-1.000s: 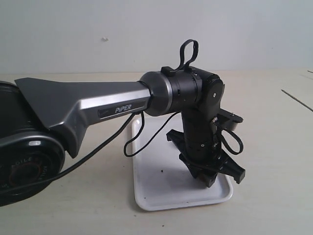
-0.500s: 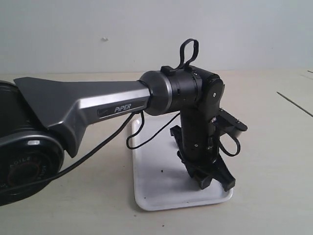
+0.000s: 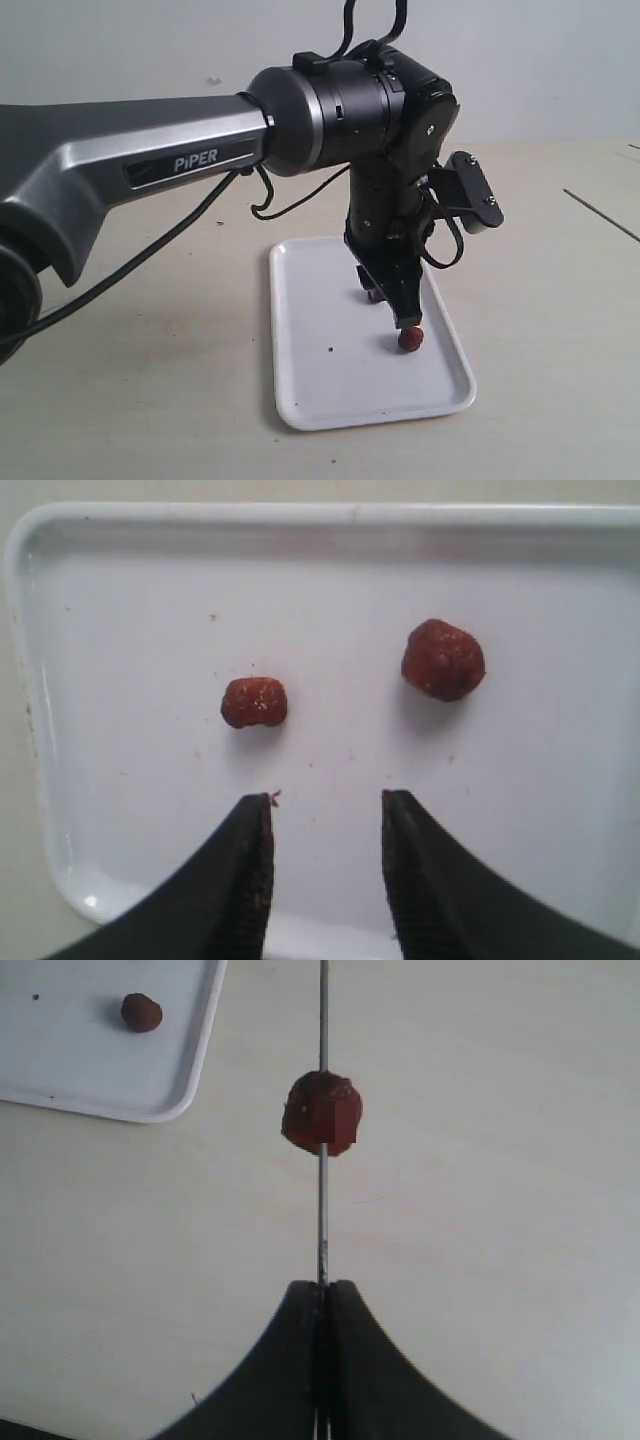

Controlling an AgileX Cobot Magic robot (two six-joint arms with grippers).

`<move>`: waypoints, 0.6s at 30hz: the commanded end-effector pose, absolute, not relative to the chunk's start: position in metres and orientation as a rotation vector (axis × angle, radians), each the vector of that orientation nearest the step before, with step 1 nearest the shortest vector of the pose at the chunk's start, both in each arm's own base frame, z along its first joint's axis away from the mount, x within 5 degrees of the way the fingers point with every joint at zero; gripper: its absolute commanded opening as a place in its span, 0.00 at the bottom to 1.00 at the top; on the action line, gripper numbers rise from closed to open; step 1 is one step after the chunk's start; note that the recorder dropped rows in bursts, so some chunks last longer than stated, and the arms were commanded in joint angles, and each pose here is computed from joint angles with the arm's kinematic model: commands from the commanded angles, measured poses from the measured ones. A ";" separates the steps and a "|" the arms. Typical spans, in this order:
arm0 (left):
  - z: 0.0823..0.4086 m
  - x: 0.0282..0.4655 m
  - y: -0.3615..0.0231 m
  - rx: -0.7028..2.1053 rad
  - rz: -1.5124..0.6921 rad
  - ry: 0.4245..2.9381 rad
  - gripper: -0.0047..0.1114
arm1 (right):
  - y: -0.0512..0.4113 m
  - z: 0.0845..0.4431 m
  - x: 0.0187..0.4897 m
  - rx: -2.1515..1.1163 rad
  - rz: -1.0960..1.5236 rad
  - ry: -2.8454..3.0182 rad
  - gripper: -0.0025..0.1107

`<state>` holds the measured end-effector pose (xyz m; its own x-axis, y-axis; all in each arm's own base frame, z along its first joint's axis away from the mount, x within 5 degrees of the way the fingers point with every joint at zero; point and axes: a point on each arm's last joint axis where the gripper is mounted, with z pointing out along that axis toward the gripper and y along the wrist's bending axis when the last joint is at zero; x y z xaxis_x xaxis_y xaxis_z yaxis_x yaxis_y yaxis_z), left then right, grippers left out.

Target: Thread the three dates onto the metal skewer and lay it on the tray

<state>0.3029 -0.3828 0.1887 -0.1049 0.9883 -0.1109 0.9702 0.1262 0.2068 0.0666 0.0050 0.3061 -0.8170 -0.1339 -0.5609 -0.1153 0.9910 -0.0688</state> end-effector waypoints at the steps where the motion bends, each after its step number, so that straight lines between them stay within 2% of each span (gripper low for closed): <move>1: 0.195 0.302 -0.383 1.939 0.130 2.158 0.36 | 0.005 0.305 0.067 -0.178 -0.042 2.533 0.02; 5: 0.194 0.302 -0.383 1.939 0.123 2.161 0.36 | 0.005 0.305 0.066 -0.177 -0.036 2.534 0.02; 12: 0.192 0.291 -0.391 1.824 -0.108 2.303 0.36 | 0.006 0.305 0.066 -0.180 -0.027 2.536 0.02; 18: 0.183 0.294 -0.395 1.822 -0.106 2.281 0.36 | 0.006 0.305 0.066 -0.180 -0.024 2.536 0.02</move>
